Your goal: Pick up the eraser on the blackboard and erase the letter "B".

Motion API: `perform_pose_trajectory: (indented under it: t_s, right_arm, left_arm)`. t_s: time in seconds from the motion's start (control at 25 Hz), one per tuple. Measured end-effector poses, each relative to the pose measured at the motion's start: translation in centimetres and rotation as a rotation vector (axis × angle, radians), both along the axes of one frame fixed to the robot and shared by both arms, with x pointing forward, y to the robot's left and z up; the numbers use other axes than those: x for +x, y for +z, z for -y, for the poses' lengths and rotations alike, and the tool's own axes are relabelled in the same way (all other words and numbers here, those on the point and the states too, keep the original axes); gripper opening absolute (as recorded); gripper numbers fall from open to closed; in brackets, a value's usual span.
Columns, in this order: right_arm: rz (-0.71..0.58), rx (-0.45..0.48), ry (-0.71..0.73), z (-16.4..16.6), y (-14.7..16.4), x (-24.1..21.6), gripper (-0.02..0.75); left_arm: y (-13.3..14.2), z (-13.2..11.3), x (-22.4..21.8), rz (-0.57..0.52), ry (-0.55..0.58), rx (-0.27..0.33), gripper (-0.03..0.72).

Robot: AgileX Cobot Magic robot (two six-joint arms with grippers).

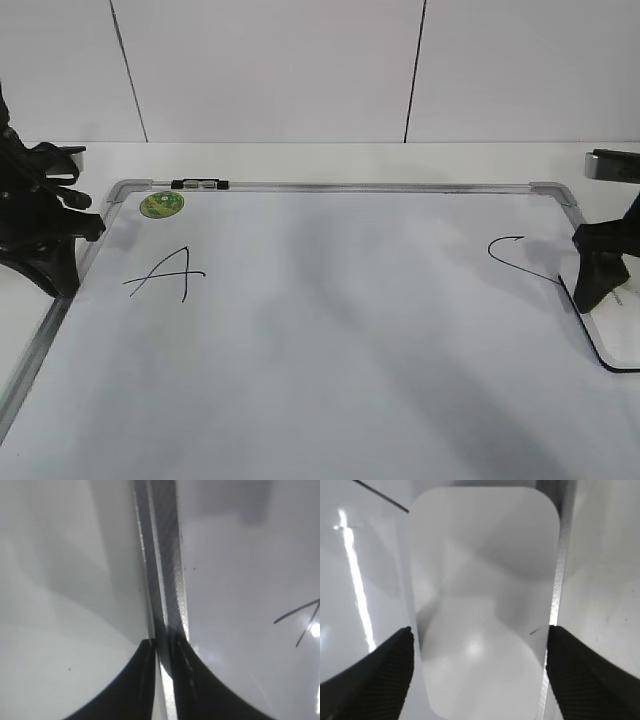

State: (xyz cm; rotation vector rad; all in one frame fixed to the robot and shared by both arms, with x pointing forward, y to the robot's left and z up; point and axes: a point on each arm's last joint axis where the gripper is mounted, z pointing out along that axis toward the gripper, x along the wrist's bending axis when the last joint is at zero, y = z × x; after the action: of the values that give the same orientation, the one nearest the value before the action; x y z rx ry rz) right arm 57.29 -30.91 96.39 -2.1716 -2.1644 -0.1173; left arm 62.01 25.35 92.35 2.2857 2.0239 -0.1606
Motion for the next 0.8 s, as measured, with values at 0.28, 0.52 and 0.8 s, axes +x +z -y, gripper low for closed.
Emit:
perform_pose_trajectory:
  t_s: [0.28,0.52,0.8]
  right_arm:
    - [-0.03,0.01,0.009,-0.1,2.9,-0.1,0.623]
    - [-0.003,0.009,-0.01,-0.1,4.2,0.1,0.607]
    - [-0.006,0.009,-0.026,-0.1,4.3,0.0,0.594]
  left_arm:
    - [0.0,0.0,0.0,0.0,0.0,0.0,0.092]
    - [0.0,0.0,0.0,0.002,-0.003,0.005,0.188]
    - [0.4,-0.2,0.1,0.028,-0.013,0.022,0.294]
